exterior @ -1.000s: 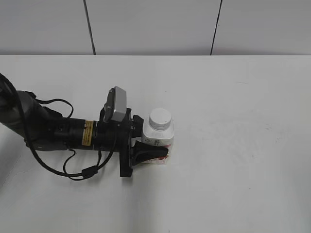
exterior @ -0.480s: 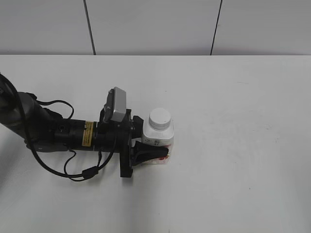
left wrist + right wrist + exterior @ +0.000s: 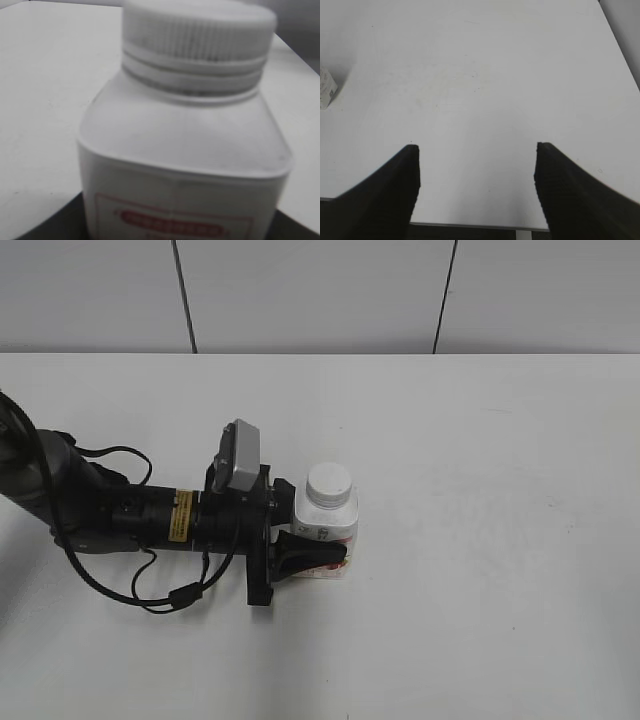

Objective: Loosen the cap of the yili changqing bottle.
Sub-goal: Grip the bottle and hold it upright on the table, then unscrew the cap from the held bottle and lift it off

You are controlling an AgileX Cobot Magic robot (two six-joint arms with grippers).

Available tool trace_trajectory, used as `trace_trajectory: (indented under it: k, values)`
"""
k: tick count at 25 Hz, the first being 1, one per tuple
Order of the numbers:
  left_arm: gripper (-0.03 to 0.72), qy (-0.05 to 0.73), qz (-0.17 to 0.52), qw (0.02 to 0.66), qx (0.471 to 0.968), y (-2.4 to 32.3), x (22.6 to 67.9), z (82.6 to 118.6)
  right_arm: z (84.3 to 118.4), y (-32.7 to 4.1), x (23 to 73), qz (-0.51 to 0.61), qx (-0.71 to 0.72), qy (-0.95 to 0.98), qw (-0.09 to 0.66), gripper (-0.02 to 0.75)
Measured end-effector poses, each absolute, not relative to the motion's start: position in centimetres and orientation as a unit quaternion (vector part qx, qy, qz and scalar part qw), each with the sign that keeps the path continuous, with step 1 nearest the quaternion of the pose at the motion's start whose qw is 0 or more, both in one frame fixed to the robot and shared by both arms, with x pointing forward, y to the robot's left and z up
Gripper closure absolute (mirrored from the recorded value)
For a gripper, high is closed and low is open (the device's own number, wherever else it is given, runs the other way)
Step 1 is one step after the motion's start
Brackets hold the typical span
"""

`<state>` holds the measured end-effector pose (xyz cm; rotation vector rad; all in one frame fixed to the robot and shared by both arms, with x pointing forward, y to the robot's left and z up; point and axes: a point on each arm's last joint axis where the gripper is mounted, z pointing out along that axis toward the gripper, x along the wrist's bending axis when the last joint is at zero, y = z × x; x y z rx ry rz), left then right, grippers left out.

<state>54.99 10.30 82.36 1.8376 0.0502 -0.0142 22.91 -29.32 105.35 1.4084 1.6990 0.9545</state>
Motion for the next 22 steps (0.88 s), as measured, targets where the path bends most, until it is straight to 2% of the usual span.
trace_trajectory:
  k: [16, 22]
  values:
    - [0.319, 0.023, -0.005, 0.607, 0.794, 10.3, 55.0, 82.4, 105.4, -29.3, 22.9, 0.372, 0.549, 0.656, 0.359, 0.174]
    - [0.319, 0.023, -0.005, 0.607, 0.794, 10.3, 55.0, 82.4, 105.9, -29.2, 25.5, 0.334, 0.588, 0.672, 0.303, 0.174]
